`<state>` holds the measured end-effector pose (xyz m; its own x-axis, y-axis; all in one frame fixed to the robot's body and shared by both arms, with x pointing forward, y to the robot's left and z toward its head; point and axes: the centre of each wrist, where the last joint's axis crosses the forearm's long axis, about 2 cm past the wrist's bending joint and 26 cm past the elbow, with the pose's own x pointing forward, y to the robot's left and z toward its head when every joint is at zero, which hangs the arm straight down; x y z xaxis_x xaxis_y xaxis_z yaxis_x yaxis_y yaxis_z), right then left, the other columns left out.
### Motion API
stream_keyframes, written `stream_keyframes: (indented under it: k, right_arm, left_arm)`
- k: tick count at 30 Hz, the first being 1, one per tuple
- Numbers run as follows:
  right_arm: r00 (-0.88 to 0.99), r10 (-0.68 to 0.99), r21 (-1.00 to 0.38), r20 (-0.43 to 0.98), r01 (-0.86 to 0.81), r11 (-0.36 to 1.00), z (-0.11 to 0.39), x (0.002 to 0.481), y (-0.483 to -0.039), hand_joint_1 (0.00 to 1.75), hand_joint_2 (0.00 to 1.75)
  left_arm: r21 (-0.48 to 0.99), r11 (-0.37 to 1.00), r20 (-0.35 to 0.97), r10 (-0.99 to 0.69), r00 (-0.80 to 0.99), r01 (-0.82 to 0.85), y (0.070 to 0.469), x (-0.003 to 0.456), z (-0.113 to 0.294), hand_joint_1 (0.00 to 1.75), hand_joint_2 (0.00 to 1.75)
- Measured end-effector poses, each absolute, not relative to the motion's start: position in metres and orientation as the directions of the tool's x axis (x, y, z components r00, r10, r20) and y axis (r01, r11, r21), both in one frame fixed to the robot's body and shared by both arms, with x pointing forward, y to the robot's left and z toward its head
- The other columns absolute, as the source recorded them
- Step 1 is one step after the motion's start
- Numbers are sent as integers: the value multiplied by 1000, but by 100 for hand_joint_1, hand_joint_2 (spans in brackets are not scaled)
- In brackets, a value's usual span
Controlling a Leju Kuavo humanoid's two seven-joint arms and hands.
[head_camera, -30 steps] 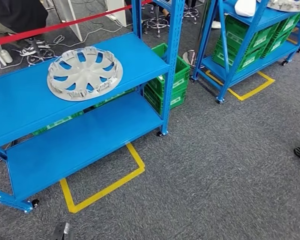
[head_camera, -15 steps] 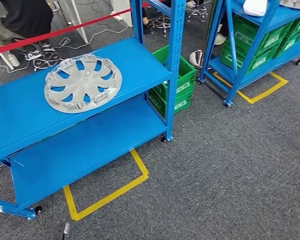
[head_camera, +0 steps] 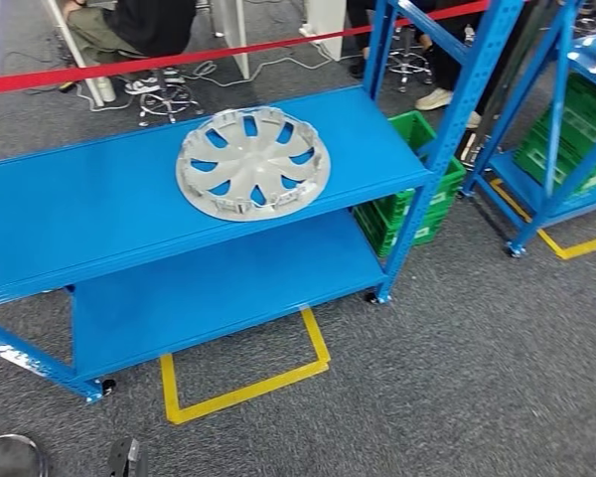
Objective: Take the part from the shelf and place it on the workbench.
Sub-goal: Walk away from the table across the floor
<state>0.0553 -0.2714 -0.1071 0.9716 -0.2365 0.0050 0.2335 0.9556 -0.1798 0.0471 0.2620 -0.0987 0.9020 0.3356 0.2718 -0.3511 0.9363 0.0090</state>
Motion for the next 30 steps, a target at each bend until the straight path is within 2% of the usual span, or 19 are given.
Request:
stream_keyframes:
  k: [19,23,30]
  right_arm:
    - [972,-235,-184,9,232,955,-107,56,-271,0,0]
    - [972,-235,-185,12,233,955,-107,58,-272,0,0]
    - [971,-238,-187,3,235,954,-107,54,-271,0,0]
  left_arm:
    - [9,937,273,334,902,-350,262,49,-98,0,0]
    - [7,937,273,334,902,-349,261,49,-98,0,175]
    - [13,946,267,308,913,-323,261,46,-98,0,175]
